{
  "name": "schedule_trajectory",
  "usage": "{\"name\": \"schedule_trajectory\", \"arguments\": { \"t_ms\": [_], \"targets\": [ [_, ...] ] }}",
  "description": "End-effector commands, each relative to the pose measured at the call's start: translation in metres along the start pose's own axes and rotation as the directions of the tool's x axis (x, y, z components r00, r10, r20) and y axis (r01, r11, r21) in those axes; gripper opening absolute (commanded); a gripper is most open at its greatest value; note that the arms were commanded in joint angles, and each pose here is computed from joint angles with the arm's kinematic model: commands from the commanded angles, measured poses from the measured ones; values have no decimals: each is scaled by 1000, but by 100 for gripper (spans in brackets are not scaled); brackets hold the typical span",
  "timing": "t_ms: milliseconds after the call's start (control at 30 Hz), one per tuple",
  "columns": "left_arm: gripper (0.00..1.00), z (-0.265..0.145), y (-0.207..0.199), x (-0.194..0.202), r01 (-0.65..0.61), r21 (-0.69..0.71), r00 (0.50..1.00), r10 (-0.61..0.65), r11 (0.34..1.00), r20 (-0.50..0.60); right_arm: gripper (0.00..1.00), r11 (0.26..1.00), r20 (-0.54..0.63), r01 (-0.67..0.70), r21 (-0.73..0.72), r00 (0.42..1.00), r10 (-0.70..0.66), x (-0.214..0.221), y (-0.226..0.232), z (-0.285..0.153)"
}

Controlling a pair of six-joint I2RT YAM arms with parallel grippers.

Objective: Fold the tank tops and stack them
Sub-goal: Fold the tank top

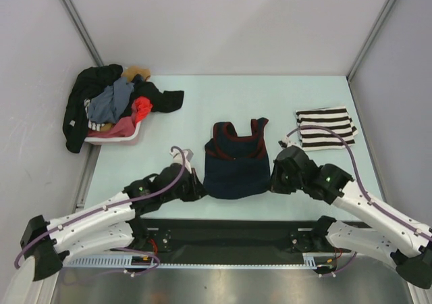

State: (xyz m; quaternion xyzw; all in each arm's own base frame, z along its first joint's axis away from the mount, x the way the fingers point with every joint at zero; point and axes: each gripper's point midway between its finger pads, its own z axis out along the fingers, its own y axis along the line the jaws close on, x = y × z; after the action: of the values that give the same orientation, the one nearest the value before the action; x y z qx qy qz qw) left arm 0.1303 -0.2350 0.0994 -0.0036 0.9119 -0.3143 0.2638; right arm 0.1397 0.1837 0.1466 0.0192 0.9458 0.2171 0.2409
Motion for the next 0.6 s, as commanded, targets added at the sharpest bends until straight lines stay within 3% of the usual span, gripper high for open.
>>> {"name": "schedule_trajectory", "arguments": {
  "t_ms": [0,367,567],
  "targets": [
    [0,-17,-18,-44,-52,47,997,49,998,63,0,999,91,53,0,994,-53,-37,11,-13],
    [0,-5,-32,-141,-37,35,992,33,999,126,0,998,201,14,-65,980,0,-144,18,-15],
    [0,7,-30,-185,-8,36,989,2,999,146,0,997,202,-23,-70,979,37,-192,10,6]
  ]
}}
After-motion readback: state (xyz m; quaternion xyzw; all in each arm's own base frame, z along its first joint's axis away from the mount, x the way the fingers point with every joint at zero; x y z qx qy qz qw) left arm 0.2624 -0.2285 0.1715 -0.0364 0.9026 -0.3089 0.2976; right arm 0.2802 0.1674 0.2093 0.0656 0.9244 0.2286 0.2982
